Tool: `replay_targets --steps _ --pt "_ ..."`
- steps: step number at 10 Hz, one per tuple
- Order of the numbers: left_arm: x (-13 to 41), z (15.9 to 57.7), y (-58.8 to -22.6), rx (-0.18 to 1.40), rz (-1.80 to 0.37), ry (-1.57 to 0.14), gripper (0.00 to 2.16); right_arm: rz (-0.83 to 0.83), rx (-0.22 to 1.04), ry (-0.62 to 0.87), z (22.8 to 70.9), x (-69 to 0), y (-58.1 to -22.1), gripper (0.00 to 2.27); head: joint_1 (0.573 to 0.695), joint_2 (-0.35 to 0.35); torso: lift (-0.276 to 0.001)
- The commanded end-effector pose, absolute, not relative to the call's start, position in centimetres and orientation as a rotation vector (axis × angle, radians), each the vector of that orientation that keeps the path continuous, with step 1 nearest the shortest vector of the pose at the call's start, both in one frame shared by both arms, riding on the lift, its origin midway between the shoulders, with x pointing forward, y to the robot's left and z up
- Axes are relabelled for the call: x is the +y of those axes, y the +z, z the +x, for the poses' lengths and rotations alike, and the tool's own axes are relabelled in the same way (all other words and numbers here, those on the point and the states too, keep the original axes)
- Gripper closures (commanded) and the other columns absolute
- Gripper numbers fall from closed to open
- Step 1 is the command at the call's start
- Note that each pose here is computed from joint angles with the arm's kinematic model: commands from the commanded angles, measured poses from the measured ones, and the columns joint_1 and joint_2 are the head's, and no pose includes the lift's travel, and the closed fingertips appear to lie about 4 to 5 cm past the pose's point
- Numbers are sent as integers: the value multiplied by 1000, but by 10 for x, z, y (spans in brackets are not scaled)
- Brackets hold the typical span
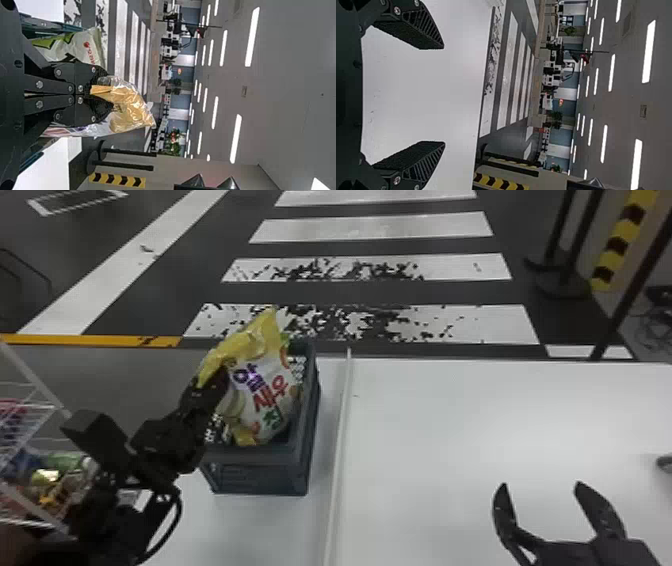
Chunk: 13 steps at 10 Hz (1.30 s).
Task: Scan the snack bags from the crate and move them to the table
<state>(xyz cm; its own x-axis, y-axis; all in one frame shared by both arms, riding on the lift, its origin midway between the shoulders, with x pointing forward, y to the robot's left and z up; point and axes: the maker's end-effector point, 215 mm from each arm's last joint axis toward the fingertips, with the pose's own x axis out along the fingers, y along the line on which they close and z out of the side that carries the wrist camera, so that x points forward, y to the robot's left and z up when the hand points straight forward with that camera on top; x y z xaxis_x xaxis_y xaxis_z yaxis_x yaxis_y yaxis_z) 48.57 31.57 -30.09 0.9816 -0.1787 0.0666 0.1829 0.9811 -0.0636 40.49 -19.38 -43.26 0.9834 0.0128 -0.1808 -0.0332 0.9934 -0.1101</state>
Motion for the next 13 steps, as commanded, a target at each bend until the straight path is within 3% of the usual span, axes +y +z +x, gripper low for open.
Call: replay_targets --steps 1,5,8,10,13 --pt "318 484 -289 -79 -51 -167 2061 -111 182 27 406 -191 -433 137 695 151 -95" --pt "332 477 -258 -135 -58 -138 2061 -112 192 39 406 -184 -441 137 695 172 -95" --pt "337 469 -212 -218 -161 -144 2061 -124 205 47 408 -180 -449 137 695 196 -95" --pt "315 471 -213 -175 -204 -184 2061 -138 200 29 413 -185 -447 140 695 195 -95" --pt "264 472 -220 -116 -254 -297 2061 -148 200 21 416 -190 -446 140 695 132 -95"
